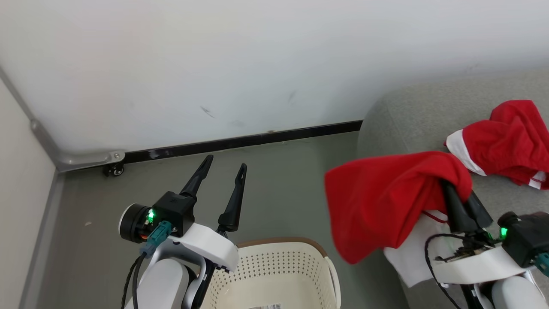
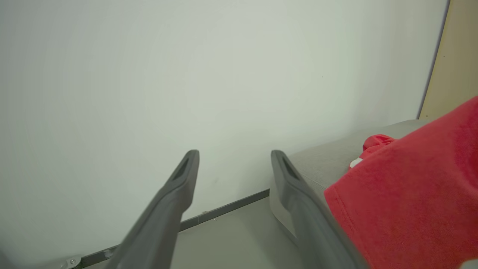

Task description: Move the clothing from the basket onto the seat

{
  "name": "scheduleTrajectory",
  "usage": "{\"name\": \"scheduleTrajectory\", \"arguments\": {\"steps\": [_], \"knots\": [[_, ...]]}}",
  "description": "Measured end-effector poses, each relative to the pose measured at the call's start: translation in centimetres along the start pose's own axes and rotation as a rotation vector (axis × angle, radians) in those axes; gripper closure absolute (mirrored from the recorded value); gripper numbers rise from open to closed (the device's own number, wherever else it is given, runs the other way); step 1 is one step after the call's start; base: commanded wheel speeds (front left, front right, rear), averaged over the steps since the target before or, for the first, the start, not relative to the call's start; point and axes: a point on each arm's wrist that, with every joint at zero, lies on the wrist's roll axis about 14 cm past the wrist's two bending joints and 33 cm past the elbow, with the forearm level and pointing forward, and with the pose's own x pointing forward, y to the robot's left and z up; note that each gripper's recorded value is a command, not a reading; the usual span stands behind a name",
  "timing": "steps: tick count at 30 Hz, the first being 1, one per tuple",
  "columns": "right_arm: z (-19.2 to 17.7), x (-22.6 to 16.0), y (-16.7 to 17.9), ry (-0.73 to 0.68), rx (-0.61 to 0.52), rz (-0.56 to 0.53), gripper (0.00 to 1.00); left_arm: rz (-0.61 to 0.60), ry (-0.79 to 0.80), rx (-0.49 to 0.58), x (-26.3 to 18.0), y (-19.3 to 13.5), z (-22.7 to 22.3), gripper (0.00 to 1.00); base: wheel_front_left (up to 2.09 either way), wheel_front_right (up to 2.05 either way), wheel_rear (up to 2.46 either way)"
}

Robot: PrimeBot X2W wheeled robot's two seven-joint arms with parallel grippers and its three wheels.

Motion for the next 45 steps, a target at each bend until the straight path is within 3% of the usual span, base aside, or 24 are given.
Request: {"name": "scheduleTrajectory", "arguments": {"steps": [12,31,38,45], "knots": [[-0.2,-5.8,-5.9,0.034,-0.037,-0.228,1.0,-0.095,-0.012,-0.046,1.1,-3.7,0.1,0.0,0.0,0.0,0.0],[0.6,-11.8,-8.4,0.049,-0.056,-0.388,1.0,-0.202,0.003,-0.111,2.7,-8.3,-1.0,0.0,0.0,0.0,0.0],[0.8,-12.9,-10.3,0.039,-0.03,-0.463,1.0,-0.189,0.023,-0.106,2.9,-8.2,-2.0,0.0,0.0,0.0,0.0],[4.4,-9.8,-13.6,-0.05,-0.097,-0.472,1.0,-0.167,0.02,-0.095,3.5,-7.5,-2.4,0.0,0.0,0.0,0.0]]}}
